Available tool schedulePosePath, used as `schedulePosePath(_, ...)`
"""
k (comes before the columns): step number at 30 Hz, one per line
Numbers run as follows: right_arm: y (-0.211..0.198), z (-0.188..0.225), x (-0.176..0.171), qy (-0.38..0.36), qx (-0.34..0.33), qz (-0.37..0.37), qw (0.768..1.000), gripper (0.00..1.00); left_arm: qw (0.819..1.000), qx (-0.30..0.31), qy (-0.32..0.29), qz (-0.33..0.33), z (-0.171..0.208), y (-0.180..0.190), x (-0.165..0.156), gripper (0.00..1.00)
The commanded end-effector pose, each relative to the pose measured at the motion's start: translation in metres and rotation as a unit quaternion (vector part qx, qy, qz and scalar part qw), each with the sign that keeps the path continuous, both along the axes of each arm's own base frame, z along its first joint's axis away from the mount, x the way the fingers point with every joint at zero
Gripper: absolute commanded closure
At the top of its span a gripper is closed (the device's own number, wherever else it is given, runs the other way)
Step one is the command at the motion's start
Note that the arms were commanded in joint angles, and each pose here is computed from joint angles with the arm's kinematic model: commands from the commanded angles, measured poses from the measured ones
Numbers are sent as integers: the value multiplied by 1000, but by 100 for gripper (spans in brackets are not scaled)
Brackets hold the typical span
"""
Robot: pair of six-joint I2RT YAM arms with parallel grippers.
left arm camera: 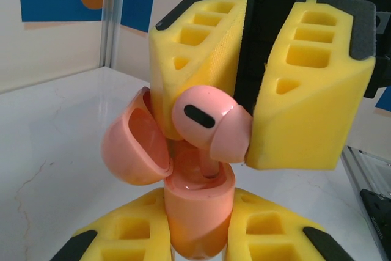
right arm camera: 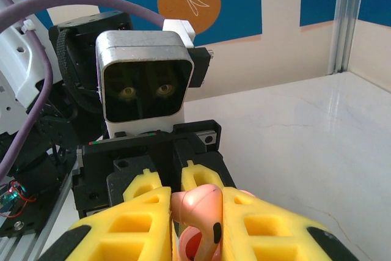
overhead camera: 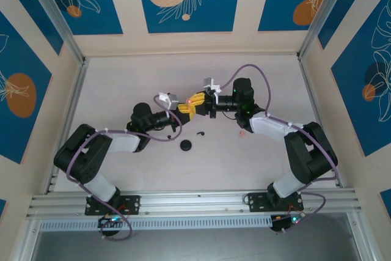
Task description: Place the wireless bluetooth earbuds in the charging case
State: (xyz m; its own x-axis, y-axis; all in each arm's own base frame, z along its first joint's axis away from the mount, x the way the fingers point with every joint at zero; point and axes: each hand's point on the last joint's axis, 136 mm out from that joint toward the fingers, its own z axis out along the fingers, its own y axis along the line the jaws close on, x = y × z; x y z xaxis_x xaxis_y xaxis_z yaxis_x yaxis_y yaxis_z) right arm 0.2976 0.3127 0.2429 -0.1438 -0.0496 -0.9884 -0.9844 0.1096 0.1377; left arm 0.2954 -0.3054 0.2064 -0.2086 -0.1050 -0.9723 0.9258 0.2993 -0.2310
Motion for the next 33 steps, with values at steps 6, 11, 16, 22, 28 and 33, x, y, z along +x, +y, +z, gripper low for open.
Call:
schedulePosePath(6,3,-23,-12,34,-26,25,999,78,998,-30,-45,-14,27,-4,-6,89)
schedulePosePath(11,-6,-36,-13,54,-39,21,998,77,998,-32,-51,-11,29,-3,-5,89)
schedulePosePath(16,-17,-40,-6,65,-41,3,997,76,998,-33,-54,-9,29,-4,-3,89)
schedulePosePath(22,-23,-41,0,70,-42,-2,997,74,998,-30,-59,-11,27,-7,1,89)
schedulePosePath(28,-27,-41,4,75,-43,-2,996,71,997,-23,-71,-9,26,-9,5,89)
schedulePosePath(33,-29,-42,6,81,-45,-4,996,70,997,-22,-76,-10,28,-11,7,89)
